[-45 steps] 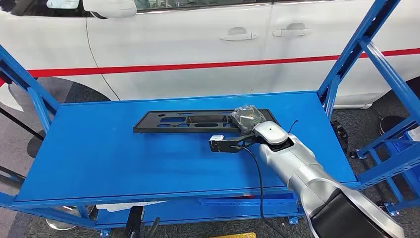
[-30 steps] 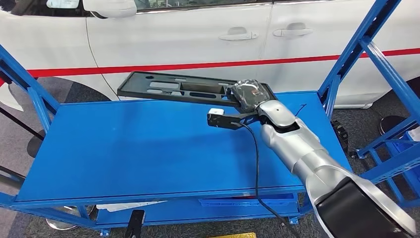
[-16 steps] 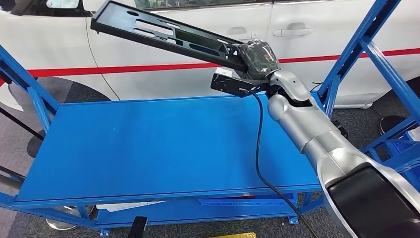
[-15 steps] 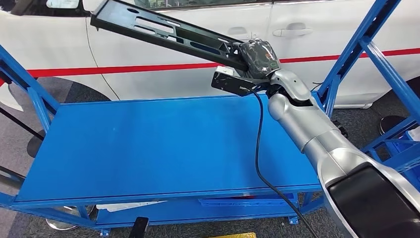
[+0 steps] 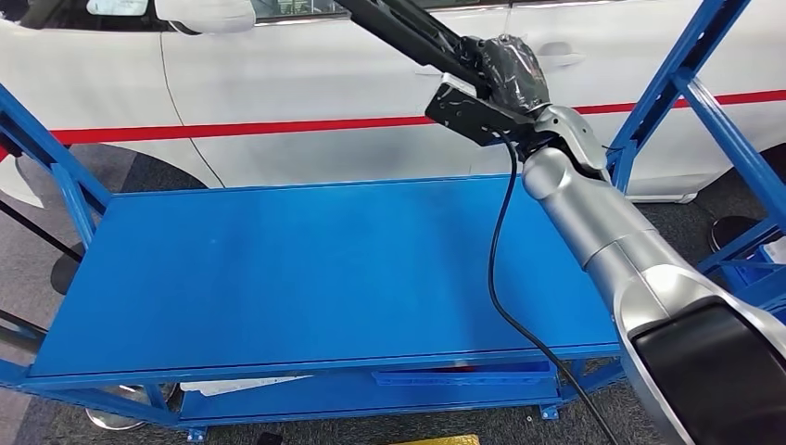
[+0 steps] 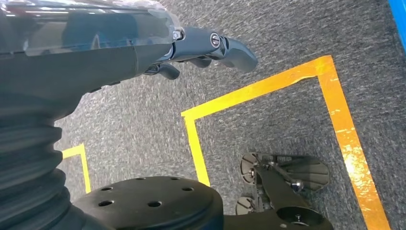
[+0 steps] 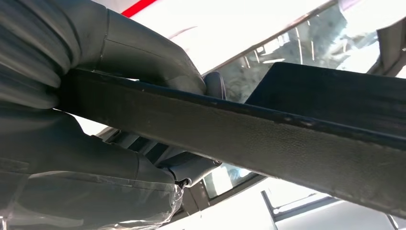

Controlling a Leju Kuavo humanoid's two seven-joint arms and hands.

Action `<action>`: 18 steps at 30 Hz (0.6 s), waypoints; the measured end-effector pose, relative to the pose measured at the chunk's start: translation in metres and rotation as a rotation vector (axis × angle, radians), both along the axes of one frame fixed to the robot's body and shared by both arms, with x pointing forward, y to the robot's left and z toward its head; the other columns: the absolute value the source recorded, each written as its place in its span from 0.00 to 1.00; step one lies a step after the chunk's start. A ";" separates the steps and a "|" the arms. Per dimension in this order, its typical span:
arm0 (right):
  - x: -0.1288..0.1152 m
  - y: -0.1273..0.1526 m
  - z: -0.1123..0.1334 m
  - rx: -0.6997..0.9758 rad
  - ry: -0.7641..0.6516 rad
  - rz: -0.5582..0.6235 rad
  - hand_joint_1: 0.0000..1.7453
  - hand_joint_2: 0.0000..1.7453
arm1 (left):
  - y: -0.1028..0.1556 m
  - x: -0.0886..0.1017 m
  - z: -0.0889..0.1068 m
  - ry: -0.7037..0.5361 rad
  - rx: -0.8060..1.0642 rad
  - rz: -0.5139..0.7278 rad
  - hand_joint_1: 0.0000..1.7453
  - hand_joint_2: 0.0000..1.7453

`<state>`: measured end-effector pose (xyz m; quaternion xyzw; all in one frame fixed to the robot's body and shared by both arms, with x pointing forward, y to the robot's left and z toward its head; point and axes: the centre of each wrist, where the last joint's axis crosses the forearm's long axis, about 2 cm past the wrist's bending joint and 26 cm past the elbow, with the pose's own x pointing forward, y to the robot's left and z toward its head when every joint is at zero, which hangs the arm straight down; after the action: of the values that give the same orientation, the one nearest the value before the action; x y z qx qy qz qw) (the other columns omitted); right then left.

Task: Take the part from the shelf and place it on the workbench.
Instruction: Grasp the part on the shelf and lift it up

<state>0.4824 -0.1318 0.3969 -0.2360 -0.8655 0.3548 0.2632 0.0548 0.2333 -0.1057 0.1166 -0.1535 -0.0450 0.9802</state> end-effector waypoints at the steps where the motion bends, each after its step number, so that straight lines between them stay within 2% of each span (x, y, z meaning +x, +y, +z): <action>1: 0.000 -0.001 0.000 0.005 -0.001 0.002 1.00 1.00 | 0.000 0.000 0.000 0.001 -0.001 0.002 0.00 1.00; 9: -0.001 -0.005 -0.005 0.064 0.018 0.026 1.00 1.00 | -0.001 -0.002 0.000 -0.003 -0.019 0.017 0.00 1.00; 18: -0.008 -0.021 -0.040 0.173 0.054 0.058 1.00 1.00 | -0.003 -0.004 0.000 -0.027 -0.048 0.026 0.00 1.00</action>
<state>0.4740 -0.1530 0.3573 -0.1776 -0.8920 0.2922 0.2956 0.0511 0.2299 -0.1061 0.0956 -0.1663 -0.0270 0.9811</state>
